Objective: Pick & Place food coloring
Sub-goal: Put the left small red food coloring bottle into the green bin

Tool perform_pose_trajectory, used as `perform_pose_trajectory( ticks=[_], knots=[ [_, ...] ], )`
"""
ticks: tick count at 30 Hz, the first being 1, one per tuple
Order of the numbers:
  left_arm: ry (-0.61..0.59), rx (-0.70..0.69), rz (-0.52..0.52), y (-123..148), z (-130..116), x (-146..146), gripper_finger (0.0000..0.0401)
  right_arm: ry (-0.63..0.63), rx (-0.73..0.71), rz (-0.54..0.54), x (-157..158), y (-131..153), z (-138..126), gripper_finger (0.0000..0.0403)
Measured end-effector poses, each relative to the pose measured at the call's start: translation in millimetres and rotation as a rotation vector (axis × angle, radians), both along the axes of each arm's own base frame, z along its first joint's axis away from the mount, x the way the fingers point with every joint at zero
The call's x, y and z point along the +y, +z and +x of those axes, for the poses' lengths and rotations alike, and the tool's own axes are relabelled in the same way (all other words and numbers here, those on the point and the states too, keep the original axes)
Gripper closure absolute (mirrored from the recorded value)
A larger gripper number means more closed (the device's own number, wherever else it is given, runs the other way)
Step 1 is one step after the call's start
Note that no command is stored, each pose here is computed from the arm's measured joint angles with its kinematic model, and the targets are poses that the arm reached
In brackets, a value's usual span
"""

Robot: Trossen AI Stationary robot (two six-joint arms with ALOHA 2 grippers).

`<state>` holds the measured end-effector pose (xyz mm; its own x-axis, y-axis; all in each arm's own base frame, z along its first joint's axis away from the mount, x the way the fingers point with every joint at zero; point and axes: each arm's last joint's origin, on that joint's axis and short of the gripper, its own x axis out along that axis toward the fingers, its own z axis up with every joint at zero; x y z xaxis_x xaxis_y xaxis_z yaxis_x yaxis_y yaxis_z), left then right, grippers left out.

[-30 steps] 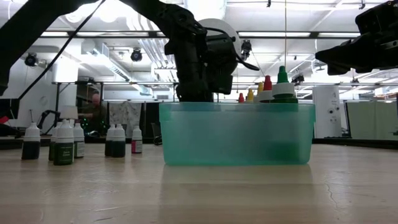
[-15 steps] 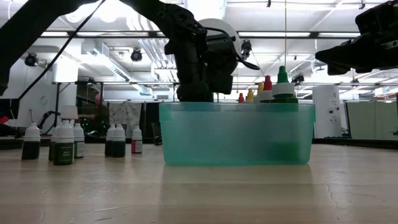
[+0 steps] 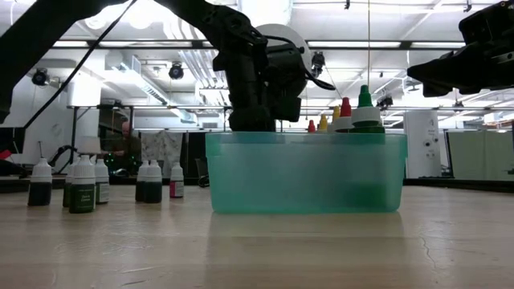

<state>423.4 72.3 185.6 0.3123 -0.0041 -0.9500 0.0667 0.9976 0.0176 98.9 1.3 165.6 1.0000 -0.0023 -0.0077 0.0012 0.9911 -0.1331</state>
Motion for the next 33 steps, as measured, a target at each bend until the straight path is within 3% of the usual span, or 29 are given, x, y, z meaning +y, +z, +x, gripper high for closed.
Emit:
perform_pose_trajectory(
  ticks=[28, 33],
  knots=[
    [-0.002, -0.012, -0.009, 0.3, 1.0, 0.0, 0.0329, 0.000, 0.000, 0.001, 0.0, -0.1, 0.0, 0.0394],
    [0.002, -0.012, -0.011, 0.3, 1.0, 0.0, 0.0311, 0.001, 0.000, 0.001, 0.0, 0.1, 0.0, 0.0394]
  ],
)
